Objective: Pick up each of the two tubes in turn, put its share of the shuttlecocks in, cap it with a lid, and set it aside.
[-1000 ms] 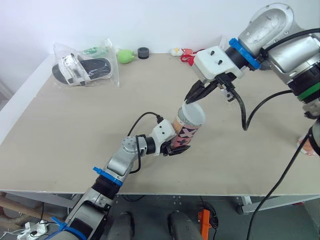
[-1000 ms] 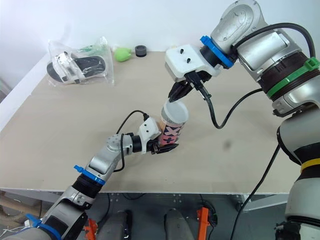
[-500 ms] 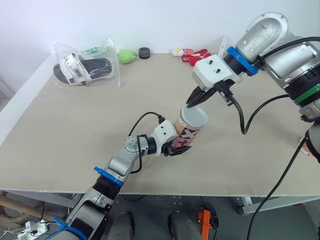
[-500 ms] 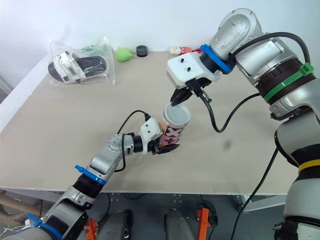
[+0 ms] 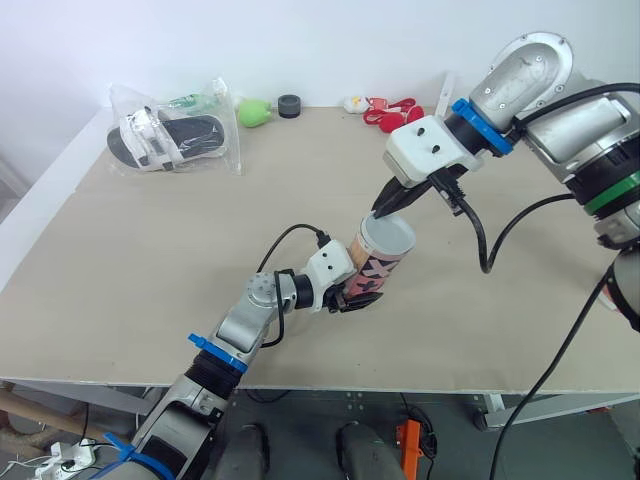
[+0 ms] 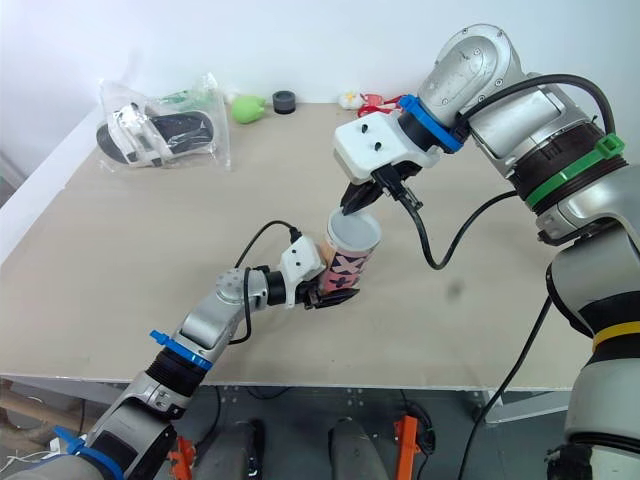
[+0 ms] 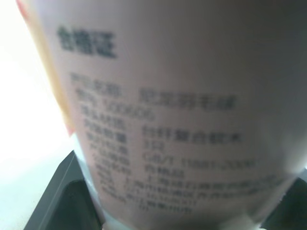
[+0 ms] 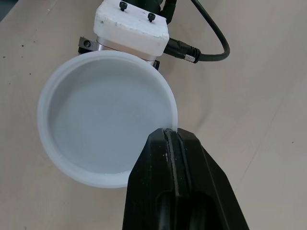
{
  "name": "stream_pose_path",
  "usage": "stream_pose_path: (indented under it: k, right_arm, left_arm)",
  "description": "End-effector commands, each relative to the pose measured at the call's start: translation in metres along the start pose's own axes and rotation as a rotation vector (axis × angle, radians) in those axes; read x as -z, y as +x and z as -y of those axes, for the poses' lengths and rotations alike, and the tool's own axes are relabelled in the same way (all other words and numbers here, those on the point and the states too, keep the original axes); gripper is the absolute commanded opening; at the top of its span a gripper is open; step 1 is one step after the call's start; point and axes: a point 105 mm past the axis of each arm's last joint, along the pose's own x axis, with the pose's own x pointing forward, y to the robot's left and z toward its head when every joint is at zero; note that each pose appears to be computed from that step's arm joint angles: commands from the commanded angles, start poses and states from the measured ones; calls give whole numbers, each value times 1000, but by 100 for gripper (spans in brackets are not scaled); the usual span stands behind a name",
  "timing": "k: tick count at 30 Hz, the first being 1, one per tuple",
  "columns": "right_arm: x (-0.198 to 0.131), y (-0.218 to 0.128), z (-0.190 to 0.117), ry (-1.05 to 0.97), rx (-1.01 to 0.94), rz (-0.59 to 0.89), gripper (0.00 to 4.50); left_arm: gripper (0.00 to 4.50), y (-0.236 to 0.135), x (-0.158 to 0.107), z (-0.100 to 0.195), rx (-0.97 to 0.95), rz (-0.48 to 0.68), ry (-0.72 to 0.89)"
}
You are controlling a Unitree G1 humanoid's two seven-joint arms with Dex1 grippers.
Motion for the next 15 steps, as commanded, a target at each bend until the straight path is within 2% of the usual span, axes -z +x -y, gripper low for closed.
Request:
stream_pose_path:
  k: [1,2,3,4,5,7,9,11,12,15]
  right_arm:
    - [3,3,-8,-7,-52,-17,76]
    - [3,3,-7,-7,-50,-16,100]
    - [2,3,-7,-6,-47,-13,100]
    - [2,3,-6,-6,-45,-12,167]
    - [2,2,-6,-5,-42,-10,173]
    - [1,1,-5,-4,-36,-8,232]
    - [-1,-2,-2,-4,-17,-3,350]
    - [-3,-6,1,-4,2,3,385]
    - [-4,-7,2,-4,10,7,442]
    - [-14,-21,9,10,59,46,442]
  left_arm:
    - [293,-3,6,-4,-27,-24,-12]
    - [293,-3,6,-4,-27,-24,-12]
    - [293,-3,6,-5,-27,-24,-12]
    - [293,-3,6,-5,-28,-24,-12]
    - [293,-3,6,-5,-27,-23,-12]
    - [293,-3,6,-4,-27,-23,-12]
    - [293,-2,5,-4,-26,-23,-13]
    - [293,-2,6,-4,-26,-24,-12]
    - [293,-2,6,-5,-26,-24,-12]
    - [293,-3,5,-5,-26,-23,-11]
